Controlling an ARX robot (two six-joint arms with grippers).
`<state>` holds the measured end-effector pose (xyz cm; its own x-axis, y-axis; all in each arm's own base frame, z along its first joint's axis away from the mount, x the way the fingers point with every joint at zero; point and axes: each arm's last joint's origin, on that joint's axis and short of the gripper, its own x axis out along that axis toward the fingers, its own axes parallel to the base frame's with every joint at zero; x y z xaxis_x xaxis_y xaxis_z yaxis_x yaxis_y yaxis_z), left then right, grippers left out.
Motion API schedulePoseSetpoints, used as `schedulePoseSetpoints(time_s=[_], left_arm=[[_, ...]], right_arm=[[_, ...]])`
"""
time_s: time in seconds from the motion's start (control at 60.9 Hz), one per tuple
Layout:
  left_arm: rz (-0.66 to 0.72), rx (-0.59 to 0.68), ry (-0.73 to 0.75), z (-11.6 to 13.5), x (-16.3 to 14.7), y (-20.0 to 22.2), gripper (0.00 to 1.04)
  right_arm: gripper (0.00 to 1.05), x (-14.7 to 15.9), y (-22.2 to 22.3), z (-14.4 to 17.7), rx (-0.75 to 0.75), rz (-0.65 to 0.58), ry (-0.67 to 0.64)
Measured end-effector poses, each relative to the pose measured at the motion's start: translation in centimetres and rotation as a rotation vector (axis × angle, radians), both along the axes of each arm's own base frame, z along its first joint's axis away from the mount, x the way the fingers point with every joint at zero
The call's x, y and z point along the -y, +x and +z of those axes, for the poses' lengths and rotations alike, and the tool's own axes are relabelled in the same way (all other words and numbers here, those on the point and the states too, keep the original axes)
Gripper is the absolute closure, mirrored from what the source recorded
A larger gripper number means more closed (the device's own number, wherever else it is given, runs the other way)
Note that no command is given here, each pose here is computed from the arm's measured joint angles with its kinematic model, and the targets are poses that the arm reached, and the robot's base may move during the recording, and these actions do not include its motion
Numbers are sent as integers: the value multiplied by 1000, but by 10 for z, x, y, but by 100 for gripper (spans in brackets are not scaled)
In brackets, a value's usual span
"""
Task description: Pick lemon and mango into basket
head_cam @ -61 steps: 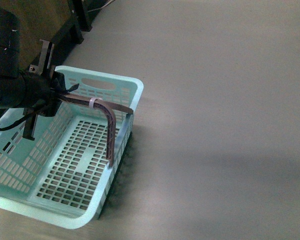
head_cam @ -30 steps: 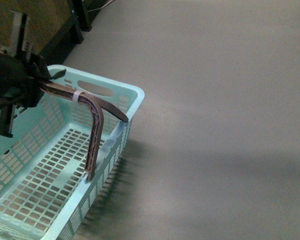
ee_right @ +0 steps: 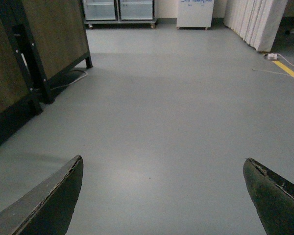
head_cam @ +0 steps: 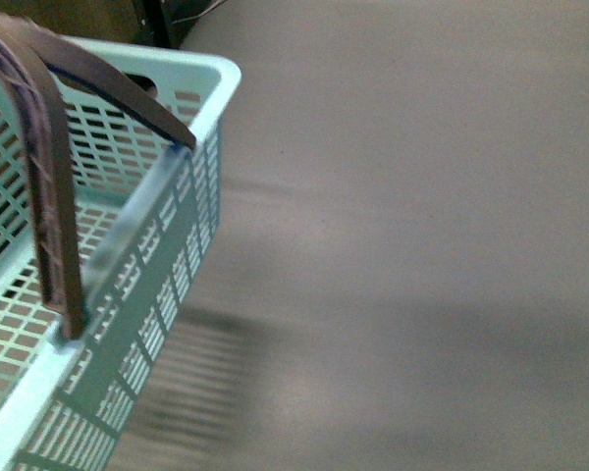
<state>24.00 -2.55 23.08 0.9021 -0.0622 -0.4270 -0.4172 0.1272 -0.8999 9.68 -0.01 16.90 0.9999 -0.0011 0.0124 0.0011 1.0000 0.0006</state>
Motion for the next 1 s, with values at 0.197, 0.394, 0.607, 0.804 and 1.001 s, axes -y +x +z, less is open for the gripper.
schedulePoseSetpoints(time_s=[0.197,0.394,0.607,0.804,1.001], left_arm=[[-10,83,-15,36,0,-21,100],[-29,136,-22,62,3,-40,100],[-32,136,-17,68,4,-51,100],[-32,152,-19,72,4,-54,100],[-31,152,-18,72,4,-54,100]], right_arm=[[9,0,0,0,0,0,0],[9,0,0,0,0,0,0],[9,0,0,0,0,0,0],[9,0,0,0,0,0,0],[9,0,0,0,0,0,0]])
